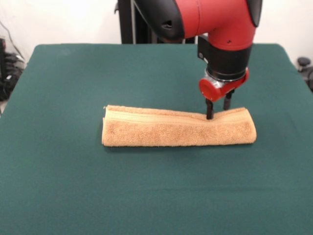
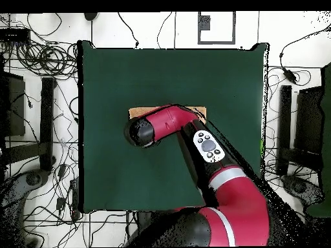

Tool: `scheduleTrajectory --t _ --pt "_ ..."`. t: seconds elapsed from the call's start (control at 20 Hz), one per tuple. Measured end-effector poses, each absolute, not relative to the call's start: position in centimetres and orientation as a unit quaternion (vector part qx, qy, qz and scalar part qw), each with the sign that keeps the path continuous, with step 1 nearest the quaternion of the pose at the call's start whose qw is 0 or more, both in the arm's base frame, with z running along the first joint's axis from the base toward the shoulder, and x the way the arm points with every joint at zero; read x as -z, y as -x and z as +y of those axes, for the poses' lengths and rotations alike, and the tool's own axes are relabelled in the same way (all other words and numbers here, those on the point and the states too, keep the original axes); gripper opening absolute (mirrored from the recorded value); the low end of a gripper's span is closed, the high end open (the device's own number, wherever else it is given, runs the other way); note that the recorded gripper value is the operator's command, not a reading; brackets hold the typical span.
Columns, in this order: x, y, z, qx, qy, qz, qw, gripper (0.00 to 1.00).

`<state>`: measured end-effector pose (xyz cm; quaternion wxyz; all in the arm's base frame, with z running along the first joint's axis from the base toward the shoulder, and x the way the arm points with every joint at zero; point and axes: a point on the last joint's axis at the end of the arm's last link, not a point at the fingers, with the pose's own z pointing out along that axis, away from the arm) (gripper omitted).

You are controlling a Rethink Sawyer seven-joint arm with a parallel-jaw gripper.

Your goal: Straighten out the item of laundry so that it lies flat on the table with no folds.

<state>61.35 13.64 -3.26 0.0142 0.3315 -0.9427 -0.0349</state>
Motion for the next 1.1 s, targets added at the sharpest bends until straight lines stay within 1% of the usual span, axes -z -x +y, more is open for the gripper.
scheduleTrajectory --t 0.4,0.45,1.1 --pt "3.28 -61.25 13.71 0.029 -0.330 -0.943 0.011 1.00" --pt "3.29 -61.24 13.66 0.027 -0.330 -0.944 0.010 0.00" --pt "3.42 -61.28 12.89 0.023 -0.314 -0.949 0.006 0.00"
